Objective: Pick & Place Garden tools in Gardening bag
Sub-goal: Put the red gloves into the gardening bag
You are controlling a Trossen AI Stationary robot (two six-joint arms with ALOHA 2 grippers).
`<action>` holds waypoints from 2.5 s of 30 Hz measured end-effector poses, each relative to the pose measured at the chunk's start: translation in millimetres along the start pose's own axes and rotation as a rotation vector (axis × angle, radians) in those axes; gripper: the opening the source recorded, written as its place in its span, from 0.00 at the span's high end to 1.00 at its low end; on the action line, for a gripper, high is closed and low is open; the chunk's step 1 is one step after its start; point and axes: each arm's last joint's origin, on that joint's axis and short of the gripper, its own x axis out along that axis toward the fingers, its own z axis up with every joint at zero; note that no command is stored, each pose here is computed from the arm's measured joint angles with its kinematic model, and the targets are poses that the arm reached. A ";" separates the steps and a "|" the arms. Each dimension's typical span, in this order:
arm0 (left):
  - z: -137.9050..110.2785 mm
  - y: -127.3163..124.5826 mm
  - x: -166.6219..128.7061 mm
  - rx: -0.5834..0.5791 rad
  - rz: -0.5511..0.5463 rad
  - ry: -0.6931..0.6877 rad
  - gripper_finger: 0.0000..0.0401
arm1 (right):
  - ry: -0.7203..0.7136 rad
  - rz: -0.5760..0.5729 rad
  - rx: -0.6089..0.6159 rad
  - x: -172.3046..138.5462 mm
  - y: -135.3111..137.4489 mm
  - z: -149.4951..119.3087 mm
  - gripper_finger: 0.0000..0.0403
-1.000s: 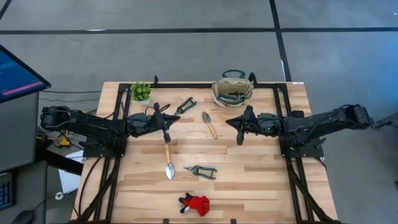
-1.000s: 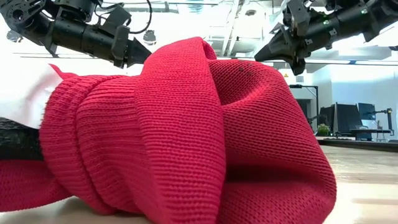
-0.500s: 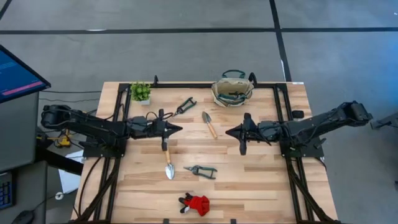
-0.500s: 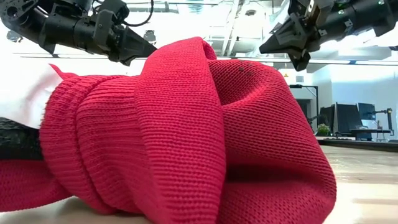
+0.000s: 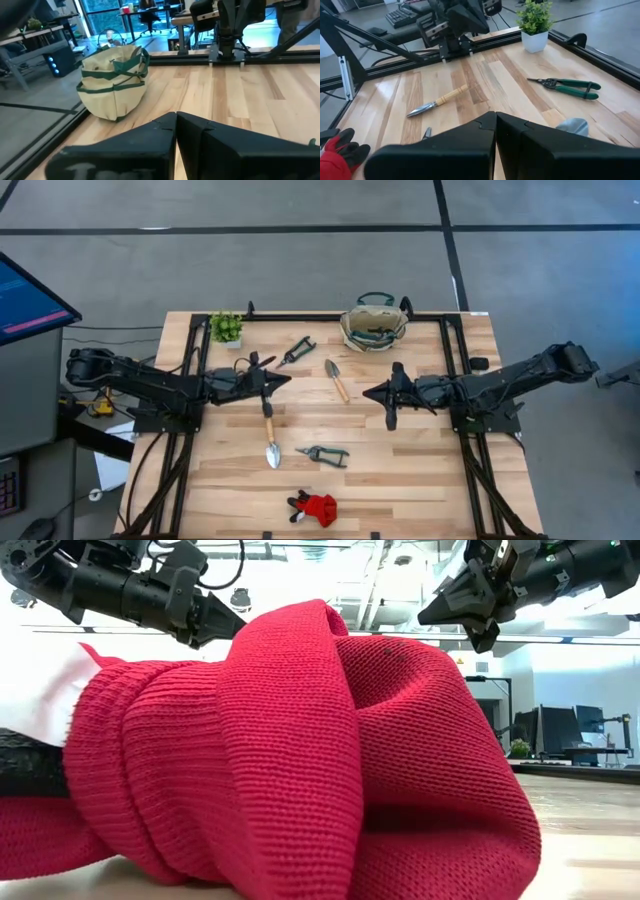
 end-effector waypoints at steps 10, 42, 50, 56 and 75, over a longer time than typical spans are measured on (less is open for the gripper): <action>-0.2 0.0 0.0 -0.010 0.000 0.002 1.00 | 0.001 0.000 -0.001 0.0 0.1 -0.1 1.00; 29.0 -70.0 -19.6 0.053 -0.510 0.014 1.00 | -0.001 0.000 0.003 0.0 0.1 0.2 1.00; 27.1 -111.1 -5.8 0.107 -0.634 0.095 1.00 | -0.002 0.001 0.004 0.0 0.1 0.4 1.00; 16.6 -140.3 1.9 0.016 -0.760 0.203 1.00 | 0.003 -0.001 -0.001 -0.1 0.0 -0.1 1.00; 4.2 -194.2 -33.5 -0.092 -0.824 0.278 1.00 | 0.027 -0.007 -0.007 -0.1 -0.6 -2.5 1.00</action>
